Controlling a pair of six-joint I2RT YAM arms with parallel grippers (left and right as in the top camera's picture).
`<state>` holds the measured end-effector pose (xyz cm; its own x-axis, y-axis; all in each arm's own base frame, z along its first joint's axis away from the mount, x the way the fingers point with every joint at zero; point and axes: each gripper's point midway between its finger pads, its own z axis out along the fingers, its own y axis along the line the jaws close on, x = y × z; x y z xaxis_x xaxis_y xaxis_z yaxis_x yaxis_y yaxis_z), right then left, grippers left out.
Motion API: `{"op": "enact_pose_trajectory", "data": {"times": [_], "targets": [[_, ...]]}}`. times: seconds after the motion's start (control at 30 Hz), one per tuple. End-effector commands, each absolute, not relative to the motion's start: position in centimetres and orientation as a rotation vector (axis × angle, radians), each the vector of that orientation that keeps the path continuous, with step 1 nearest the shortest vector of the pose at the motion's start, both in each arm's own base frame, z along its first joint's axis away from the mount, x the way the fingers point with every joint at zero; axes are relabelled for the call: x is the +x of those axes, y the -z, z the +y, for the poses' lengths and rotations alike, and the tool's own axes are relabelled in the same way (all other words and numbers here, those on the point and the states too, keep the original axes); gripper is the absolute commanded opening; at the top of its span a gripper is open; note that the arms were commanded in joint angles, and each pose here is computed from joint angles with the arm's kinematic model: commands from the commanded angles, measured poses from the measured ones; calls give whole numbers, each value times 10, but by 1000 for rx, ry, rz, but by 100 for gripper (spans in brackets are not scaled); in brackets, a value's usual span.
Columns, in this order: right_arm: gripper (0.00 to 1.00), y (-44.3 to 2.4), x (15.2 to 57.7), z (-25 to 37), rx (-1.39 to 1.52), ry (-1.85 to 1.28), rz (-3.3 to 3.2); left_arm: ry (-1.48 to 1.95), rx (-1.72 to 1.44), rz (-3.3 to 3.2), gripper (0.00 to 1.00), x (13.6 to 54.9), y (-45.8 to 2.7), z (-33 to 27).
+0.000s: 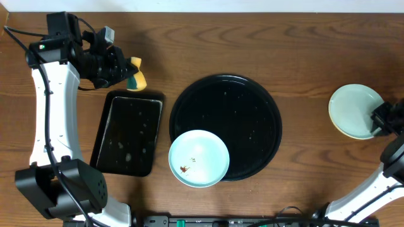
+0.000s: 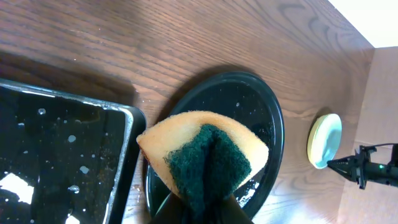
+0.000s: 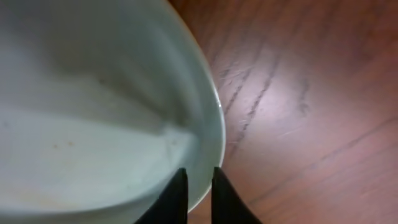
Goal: Clean dirty plates on tray and stack at the side
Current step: 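Release the blue plate on the stack and open the right gripper, then move the right gripper back over the black tray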
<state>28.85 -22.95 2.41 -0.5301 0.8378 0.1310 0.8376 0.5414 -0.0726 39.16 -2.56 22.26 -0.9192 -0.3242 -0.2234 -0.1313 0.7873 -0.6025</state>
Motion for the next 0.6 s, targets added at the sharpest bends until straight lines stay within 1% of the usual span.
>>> {"op": "enact_pose_trajectory", "data": {"times": [0.0, 0.03, 0.07, 0.1, 0.13, 0.17, 0.2, 0.23, 0.3, 0.33, 0.37, 0.4, 0.5, 0.57], "targets": [[2, -29, 296, -229, -1457, 53, -2652, 874, -359, 2673, 8, 392, -218, -27], [3, -32, 313, -218, -1366, 207, -2753, 872, -348, 2672, 8, 393, -218, -27], [8, -37, 330, -206, -1273, 361, -2847, 868, -334, 2671, 7, 393, -218, -26], [25, -46, 346, -194, -1201, 492, -2920, 863, -317, 2670, 8, 393, -218, -26], [46, -57, 362, -182, -1113, 622, -2996, 855, -312, 2672, 7, 393, -217, -26], [53, -68, 374, -172, -1045, 695, -3052, 836, -316, 2678, 8, 392, -216, -24], [52, -80, 384, -163, -990, 723, -3098, 806, -323, 2687, 8, 392, -214, -20], [49, -90, 392, -155, -932, 727, -3143, 762, -333, 2701, 8, 392, -211, -16], [50, -112, 406, -136, -800, 699, -3222, 660, -356, 2727, 8, 391, -204, -4], [54, -124, 412, -124, -726, 662, -3260, 600, -368, 2740, 8, 390, -201, 3], [59, -134, 416, -114, -667, 623, -3284, 550, -379, 2751, 7, 389, -199, 8], [70, -142, 418, -102, -606, 582, -3301, 505, -387, 2760, 8, 389, -196, 13], [72, -163, 422, -64, -399, 471, -3343, 363, -420, 2793, 8, 384, -188, 30], [73, -171, 423, -35, -269, 423, -3347, 340, -444, 2812, 8, 379, -182, 36]]}}
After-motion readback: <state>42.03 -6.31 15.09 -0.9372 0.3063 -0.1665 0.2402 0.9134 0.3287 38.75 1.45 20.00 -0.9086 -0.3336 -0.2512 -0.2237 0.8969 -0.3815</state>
